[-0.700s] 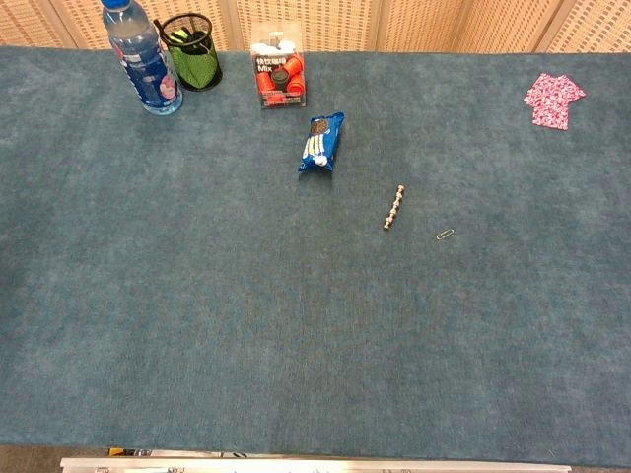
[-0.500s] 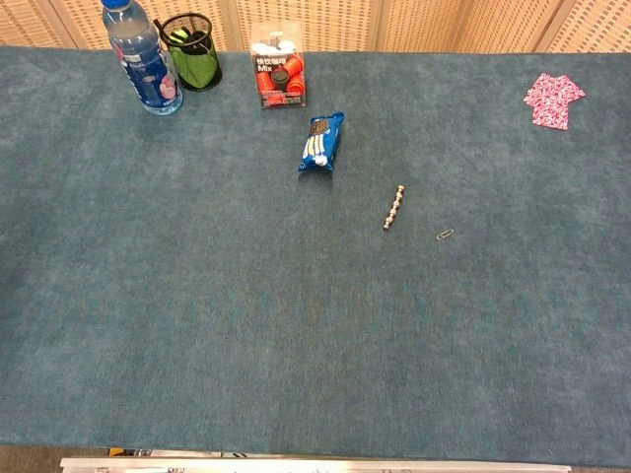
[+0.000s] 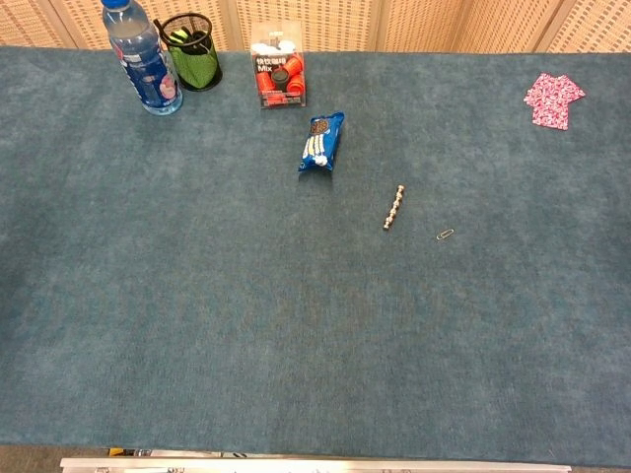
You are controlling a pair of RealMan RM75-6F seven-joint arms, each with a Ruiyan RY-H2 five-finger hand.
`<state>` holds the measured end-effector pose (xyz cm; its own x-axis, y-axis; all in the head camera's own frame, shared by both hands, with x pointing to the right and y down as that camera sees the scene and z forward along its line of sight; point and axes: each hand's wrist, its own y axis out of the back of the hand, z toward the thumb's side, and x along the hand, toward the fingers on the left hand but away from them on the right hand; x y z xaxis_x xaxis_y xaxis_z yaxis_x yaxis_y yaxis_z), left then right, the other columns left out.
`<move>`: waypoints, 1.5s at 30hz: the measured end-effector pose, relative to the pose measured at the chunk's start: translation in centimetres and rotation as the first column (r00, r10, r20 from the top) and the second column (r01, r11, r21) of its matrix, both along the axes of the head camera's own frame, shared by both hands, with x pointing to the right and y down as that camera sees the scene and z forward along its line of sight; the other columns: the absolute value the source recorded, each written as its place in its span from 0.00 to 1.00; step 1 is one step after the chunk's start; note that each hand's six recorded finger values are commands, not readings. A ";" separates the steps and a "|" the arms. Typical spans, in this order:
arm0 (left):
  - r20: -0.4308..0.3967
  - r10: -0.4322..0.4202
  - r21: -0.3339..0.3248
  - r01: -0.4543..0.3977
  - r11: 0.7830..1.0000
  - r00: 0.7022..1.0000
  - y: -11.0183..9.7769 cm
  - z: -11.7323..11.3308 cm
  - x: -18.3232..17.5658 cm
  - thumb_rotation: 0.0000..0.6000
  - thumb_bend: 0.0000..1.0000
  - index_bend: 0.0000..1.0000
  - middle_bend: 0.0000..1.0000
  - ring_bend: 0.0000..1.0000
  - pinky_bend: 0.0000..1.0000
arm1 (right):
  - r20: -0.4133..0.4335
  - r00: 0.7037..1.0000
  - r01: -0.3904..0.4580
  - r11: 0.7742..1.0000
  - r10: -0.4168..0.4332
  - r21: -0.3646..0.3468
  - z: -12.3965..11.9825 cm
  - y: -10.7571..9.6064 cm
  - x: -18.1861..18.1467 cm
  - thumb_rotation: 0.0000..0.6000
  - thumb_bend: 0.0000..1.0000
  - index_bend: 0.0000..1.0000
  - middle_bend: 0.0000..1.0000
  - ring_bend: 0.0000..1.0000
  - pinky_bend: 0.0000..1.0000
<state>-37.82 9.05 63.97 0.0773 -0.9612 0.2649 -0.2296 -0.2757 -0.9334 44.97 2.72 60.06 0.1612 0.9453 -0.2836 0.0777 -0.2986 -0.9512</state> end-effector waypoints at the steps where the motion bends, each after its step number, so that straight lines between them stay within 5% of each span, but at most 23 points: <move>1: 0.002 -0.001 -0.003 0.001 1.000 1.000 0.0 0.0 0.0 1.00 0.20 0.03 0.10 0.05 0.01 | -0.001 1.000 0.024 1.000 -0.024 -0.005 0.1 -0.2 -0.6 1.00 0.20 0.51 0.53 0.47 0.56; 5: 0.005 -0.005 -0.008 0.005 1.000 1.000 0.1 0.1 -0.1 1.00 0.20 0.03 0.10 0.05 0.01 | 0.005 0.995 0.096 0.995 -0.096 -0.018 0.4 -1.0 -2.4 1.00 0.20 0.51 0.58 0.56 0.62; 9: 0.008 -0.010 -0.012 0.010 1.000 1.000 0.3 0.1 -0.2 1.00 0.20 0.03 0.10 0.05 0.01 | 0.005 0.986 0.169 0.985 -0.169 -0.044 1.0 -1.6 -4.3 1.00 0.20 0.51 0.69 0.69 0.80; 18: 0.004 -0.016 -0.026 0.016 1.000 1.000 0.9 0.4 -0.3 1.00 0.20 0.03 0.10 0.05 0.01 | -0.004 0.933 0.357 0.925 -0.360 -0.134 3.9 -3.4 -10.0 1.00 0.21 0.51 0.83 0.83 0.99; 28: 0.001 -0.022 -0.034 0.022 0.999 1.000 1.3 0.6 -0.4 1.00 0.20 0.03 0.10 0.05 0.01 | -0.019 0.884 0.453 0.867 -0.466 -0.206 8.5 -5.0 -15.2 1.00 0.21 0.51 0.86 0.85 1.00; 45: -0.004 -0.045 -0.051 0.045 0.998 0.999 1.6 1.3 -1.2 1.00 0.20 0.03 0.10 0.05 0.01 | -0.061 0.813 0.530 0.779 -0.579 -0.336 15.0 -4.2 -20.3 1.00 0.23 0.51 0.87 0.87 1.00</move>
<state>-38.99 10.65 65.23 0.0359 -0.9490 0.3133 -0.2472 -0.3122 -0.9173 24.70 -1.47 75.06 0.5630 0.5748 -0.5938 -0.3251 -0.5065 -0.7986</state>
